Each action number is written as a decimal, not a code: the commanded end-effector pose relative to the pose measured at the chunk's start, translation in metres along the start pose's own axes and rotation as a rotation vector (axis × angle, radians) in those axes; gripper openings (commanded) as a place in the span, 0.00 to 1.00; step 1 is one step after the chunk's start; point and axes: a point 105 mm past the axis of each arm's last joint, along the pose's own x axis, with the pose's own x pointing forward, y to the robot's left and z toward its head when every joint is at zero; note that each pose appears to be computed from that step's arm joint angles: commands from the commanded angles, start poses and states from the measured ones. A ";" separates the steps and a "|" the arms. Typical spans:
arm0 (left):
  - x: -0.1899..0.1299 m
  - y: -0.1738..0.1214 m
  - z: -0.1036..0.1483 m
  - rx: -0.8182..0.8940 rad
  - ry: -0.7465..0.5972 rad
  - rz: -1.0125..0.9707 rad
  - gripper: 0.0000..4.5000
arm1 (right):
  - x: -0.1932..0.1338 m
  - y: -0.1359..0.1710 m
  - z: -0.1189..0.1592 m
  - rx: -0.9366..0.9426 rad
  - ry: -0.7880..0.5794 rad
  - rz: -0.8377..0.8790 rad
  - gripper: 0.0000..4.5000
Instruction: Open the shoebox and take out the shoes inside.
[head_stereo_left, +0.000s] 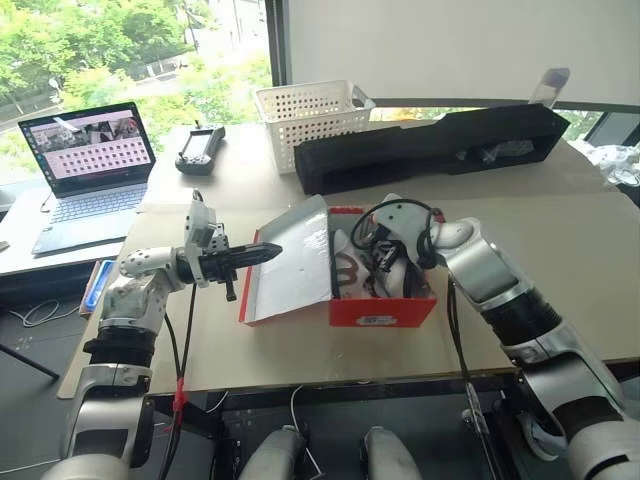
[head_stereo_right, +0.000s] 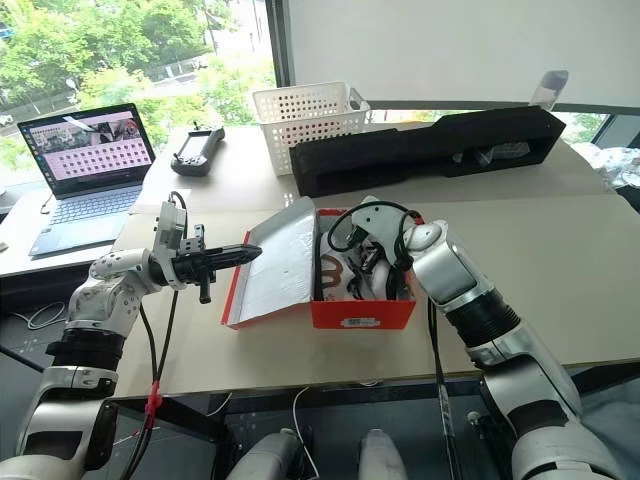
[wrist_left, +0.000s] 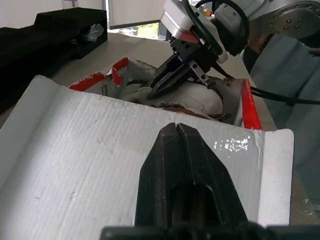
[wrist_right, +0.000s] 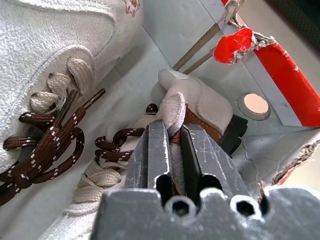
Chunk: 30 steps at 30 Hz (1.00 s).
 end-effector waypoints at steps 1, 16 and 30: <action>0.002 -0.001 0.010 0.039 -0.011 -0.006 0.00 | 0.005 0.008 -0.017 0.046 0.055 0.032 0.00; 0.003 0.002 0.008 0.044 0.007 0.004 0.00 | -0.063 -0.030 0.065 0.237 -0.264 0.031 0.00; 0.005 0.003 0.005 0.044 0.028 0.000 0.00 | -0.117 -0.136 0.034 0.721 -0.575 -0.242 0.00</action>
